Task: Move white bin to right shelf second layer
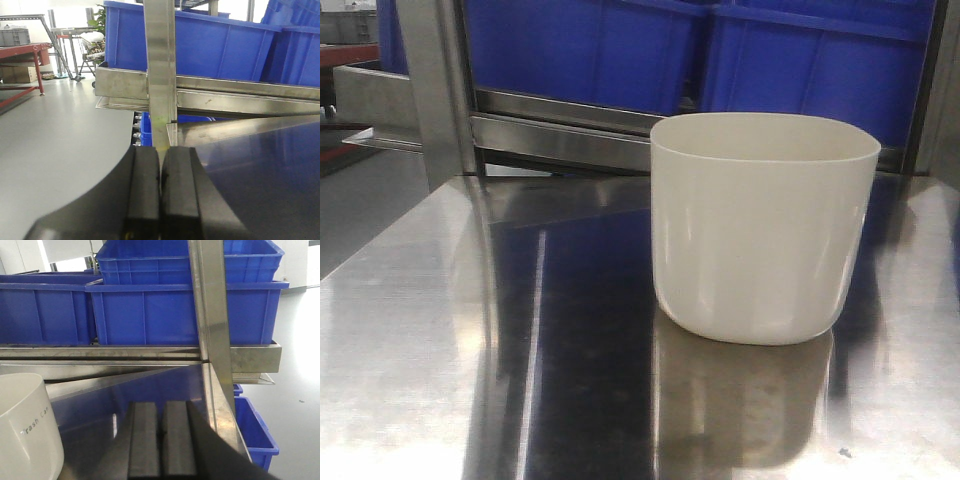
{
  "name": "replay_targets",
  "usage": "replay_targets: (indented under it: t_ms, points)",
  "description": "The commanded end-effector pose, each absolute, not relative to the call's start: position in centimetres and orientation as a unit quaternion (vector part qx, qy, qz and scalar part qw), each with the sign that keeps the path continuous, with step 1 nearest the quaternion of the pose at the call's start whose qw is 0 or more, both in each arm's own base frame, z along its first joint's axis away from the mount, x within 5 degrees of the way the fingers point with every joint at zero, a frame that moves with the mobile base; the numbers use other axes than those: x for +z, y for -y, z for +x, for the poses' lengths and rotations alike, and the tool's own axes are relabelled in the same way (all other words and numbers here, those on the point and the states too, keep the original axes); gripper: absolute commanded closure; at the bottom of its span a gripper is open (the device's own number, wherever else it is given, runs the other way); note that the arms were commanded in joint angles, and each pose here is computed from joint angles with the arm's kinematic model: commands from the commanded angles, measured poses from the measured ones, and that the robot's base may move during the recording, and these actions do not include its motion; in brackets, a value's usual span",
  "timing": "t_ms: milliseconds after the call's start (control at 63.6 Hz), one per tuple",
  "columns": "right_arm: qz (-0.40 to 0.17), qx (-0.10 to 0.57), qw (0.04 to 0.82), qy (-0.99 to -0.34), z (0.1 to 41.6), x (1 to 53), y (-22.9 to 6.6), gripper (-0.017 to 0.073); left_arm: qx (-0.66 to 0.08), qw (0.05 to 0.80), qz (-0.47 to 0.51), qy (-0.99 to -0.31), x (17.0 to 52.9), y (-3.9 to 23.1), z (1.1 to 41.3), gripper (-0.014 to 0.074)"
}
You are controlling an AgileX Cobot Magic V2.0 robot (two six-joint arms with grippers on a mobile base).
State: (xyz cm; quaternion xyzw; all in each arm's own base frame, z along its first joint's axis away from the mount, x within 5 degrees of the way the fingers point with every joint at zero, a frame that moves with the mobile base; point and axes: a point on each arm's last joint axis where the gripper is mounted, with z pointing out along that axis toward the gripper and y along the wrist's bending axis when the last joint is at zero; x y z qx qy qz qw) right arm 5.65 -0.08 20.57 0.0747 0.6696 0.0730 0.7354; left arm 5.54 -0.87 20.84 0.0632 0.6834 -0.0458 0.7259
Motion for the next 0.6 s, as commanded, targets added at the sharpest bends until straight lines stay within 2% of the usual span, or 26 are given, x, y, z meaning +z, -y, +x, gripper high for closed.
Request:
replay_targets:
  t_ms: [0, 582]
  points:
    - [0.073, 0.072, 0.774, -0.625, 5.27, 21.97, 0.16, 0.0504, -0.052, 0.75, 0.054, -0.657, 20.62, 0.83, 5.49, 0.0509]
    - [0.073, 0.072, 0.774, -0.625, 5.27, 21.97, 0.16, 0.0504, -0.052, 0.75, 0.054, -0.657, 20.62, 0.83, 5.49, 0.0509]
